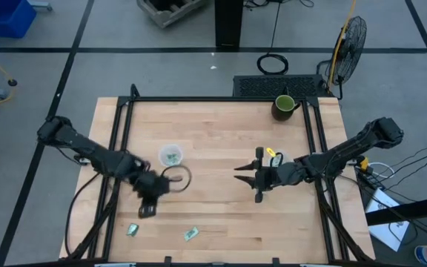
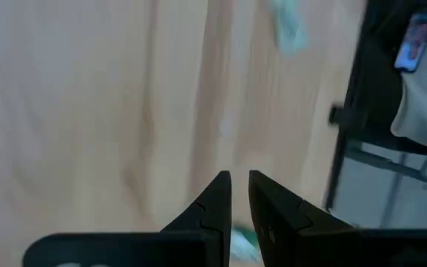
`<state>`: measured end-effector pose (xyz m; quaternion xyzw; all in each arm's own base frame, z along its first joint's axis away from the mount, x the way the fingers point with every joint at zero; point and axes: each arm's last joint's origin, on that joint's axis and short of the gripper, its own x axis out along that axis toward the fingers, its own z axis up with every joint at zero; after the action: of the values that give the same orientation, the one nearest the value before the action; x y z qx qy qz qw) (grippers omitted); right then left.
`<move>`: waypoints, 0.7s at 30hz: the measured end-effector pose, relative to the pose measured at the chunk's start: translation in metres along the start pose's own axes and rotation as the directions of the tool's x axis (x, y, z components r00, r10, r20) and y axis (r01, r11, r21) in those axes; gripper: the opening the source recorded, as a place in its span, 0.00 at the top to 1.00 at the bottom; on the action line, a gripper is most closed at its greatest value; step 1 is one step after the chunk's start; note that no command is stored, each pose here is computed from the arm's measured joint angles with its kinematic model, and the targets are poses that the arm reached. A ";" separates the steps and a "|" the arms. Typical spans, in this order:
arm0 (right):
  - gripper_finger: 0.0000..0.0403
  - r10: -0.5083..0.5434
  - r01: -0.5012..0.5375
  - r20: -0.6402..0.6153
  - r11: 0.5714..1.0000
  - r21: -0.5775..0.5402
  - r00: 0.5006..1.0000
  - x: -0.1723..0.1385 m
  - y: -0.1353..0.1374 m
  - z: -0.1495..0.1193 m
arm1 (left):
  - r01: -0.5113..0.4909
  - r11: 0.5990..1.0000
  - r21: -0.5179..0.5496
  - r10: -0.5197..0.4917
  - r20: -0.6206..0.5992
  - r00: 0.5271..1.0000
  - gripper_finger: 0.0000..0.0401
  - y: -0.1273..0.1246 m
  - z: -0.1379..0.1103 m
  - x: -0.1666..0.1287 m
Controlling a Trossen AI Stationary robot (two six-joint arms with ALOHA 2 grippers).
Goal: Pick and place items into bin
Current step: Put the stevia packet into the left transparent bin
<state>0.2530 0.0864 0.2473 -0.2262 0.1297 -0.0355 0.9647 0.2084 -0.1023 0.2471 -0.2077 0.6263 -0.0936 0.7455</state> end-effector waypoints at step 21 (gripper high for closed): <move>0.74 -0.167 0.187 0.098 0.948 -0.257 0.981 0.011 -0.035 0.005 | -0.033 0.796 -0.605 -0.027 -0.089 0.996 0.87 -0.036 -0.083 0.063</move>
<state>0.2646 0.0560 0.2645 -0.3651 0.0762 -0.0957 0.9229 0.1445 -0.1759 0.1953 -0.4294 0.6579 0.1029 0.6101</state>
